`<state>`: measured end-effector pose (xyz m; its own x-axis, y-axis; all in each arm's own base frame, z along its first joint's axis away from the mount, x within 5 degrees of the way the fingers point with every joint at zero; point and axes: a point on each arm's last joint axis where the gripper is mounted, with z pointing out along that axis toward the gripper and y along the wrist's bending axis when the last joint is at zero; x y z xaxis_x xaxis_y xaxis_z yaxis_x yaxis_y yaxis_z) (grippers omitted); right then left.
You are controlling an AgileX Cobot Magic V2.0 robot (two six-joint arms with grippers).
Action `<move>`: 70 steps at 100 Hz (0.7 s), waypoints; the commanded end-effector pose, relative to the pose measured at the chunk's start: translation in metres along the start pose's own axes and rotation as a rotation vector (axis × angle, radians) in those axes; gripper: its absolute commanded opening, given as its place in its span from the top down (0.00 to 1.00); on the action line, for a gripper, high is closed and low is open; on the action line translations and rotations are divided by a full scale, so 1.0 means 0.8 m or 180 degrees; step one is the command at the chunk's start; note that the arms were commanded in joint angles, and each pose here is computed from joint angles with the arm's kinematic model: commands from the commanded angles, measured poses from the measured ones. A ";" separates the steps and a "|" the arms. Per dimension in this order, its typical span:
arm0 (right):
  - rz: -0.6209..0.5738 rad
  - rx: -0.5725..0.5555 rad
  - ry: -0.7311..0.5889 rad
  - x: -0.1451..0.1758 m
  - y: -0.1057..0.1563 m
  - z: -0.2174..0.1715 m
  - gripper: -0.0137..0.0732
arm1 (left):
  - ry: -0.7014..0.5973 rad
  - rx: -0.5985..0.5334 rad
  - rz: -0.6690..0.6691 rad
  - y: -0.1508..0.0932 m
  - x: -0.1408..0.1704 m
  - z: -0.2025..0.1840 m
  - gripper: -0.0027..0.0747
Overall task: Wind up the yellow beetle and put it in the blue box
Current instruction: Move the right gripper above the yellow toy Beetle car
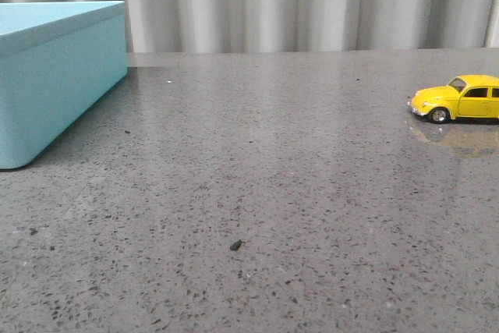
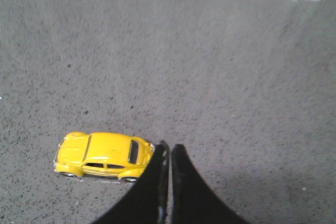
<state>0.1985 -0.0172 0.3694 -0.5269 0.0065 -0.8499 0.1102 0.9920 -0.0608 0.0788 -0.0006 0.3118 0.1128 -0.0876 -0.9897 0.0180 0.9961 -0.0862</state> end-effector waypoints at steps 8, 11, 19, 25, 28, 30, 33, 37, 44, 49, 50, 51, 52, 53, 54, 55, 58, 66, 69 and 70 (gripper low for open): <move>0.0030 -0.0080 0.0325 -0.041 0.009 0.027 0.91 | -0.0319 0.0049 -0.0050 -0.003 -0.023 0.001 0.99; 0.0030 -0.0092 0.0413 -0.047 0.011 0.033 0.91 | -0.0319 0.0049 -0.0050 -0.003 -0.023 0.001 0.99; -0.0004 -0.0115 0.0668 -0.055 0.018 0.057 0.91 | -0.0319 0.0049 -0.0050 -0.003 -0.023 0.001 0.99; -0.0026 -0.0131 0.0750 -0.061 0.023 0.070 0.91 | -0.0319 0.0049 -0.0050 -0.003 -0.023 0.001 0.99; -0.0037 -0.0145 0.0802 -0.062 0.026 0.079 0.91 | -0.0319 0.0049 -0.0050 -0.003 -0.023 0.001 0.99; -0.0041 -0.0149 0.0811 -0.063 0.027 0.081 0.91 | -0.0319 0.0049 -0.0050 -0.003 -0.023 0.001 0.99; -0.0035 -0.0167 0.0851 -0.064 0.029 0.088 0.91 | -0.0319 0.0049 -0.0050 -0.003 -0.023 0.001 0.99; -0.0029 -0.0200 0.0911 -0.065 0.033 0.094 0.91 | -0.0319 0.0049 -0.0050 -0.003 -0.023 0.001 0.99; 0.0010 -0.0273 0.1107 -0.064 0.040 0.104 0.91 | -0.0319 0.0049 -0.0050 -0.003 -0.023 0.001 0.99; 0.0052 -0.0323 0.1202 -0.064 0.044 0.110 0.91 | -0.0319 0.0049 -0.0050 -0.003 -0.023 0.001 0.99; 0.0044 -0.0322 0.1222 -0.064 0.044 0.111 0.91 | -0.0319 0.0049 -0.0050 -0.003 -0.023 0.001 0.99; 0.0058 -0.0336 0.1226 -0.065 0.045 0.111 0.91 | -0.0319 0.0049 -0.0050 -0.003 -0.023 0.001 0.99; 0.0054 -0.0343 0.1249 -0.064 0.046 0.114 0.91 | -0.0319 0.0049 -0.0050 -0.003 -0.023 0.001 0.99; 0.0060 -0.0359 0.1277 -0.064 0.047 0.115 0.91 | -0.0319 0.0049 -0.0050 -0.003 -0.023 0.001 0.99; 0.0064 -0.0369 0.1278 -0.064 0.047 0.116 0.91 | -0.0319 0.0049 -0.0050 -0.003 -0.023 0.001 0.99; 0.0066 -0.0378 0.1294 -0.064 0.048 0.117 0.91 | -0.0319 0.0049 -0.0050 -0.003 -0.023 0.001 0.99; 0.0075 -0.0411 0.1326 -0.065 0.049 0.120 0.91 | -0.0319 0.0049 -0.0050 -0.003 -0.023 0.001 0.99; 0.0089 -0.0428 0.1418 -0.065 0.052 0.130 0.91 | -0.0319 0.0049 -0.0050 -0.003 -0.023 0.001 0.99; 0.0089 -0.0429 0.1476 -0.064 0.053 0.134 0.91 | -0.0319 0.0049 -0.0050 -0.003 -0.023 0.001 0.99; 0.0088 -0.0428 0.1481 -0.064 0.053 0.134 0.91 | -0.0319 0.0049 -0.0050 -0.003 -0.023 0.001 0.99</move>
<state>0.3191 0.0096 0.3373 -0.8779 0.0659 -0.4743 0.0512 0.9977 0.0440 0.0788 -0.0006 0.3118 0.1128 -0.0876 -0.9897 0.0180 0.9961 -0.0862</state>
